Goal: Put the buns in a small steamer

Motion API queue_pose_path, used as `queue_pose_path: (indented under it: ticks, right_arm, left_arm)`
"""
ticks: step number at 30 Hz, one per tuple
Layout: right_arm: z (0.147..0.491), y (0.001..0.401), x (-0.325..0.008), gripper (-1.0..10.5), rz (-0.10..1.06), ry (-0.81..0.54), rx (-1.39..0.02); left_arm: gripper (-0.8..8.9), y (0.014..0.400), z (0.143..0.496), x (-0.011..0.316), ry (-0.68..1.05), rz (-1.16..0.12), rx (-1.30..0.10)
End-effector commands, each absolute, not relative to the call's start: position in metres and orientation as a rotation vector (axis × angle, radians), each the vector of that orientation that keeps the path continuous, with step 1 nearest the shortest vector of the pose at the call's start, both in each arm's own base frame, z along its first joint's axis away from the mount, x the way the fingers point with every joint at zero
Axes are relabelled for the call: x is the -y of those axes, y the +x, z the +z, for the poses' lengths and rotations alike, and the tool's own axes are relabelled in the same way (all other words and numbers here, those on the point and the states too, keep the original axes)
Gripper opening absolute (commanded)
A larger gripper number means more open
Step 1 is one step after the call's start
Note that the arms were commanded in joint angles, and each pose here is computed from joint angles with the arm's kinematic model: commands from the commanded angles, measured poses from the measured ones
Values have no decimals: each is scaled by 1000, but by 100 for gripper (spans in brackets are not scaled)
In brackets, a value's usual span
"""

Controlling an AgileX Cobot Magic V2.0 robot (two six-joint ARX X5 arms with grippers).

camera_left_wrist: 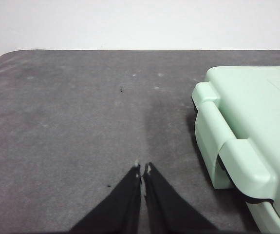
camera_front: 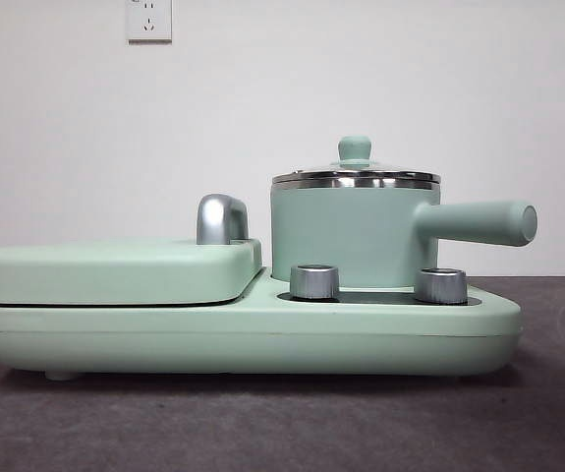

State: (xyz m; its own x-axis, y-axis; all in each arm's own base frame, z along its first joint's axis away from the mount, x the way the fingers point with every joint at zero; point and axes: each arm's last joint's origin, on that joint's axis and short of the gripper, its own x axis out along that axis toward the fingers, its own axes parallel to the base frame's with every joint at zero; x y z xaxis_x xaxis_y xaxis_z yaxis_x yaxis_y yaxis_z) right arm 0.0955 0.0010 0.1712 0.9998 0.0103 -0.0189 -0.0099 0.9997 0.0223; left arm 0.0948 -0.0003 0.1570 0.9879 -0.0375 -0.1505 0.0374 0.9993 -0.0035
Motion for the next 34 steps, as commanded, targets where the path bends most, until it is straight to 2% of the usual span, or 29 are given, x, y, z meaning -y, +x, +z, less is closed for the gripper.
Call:
queue_pose_path:
  ticks: [1,5,9,34]
  right_arm:
    - [162,97,1,15,-14,14,-44]
    - [156,97,4,15,-46,14,-111]
    - [150,96,5,15,-32,20,-174]
    - [152,96,5,15,-37,20,-146]
  left_arm:
    - [16,96,150,0,2,-36,-175]
    - [16,96,150,0,2,-36,-176]
    - [16,96,150,0,2,-36,-176]
    - [16,96,150,0,2,-36,-176]
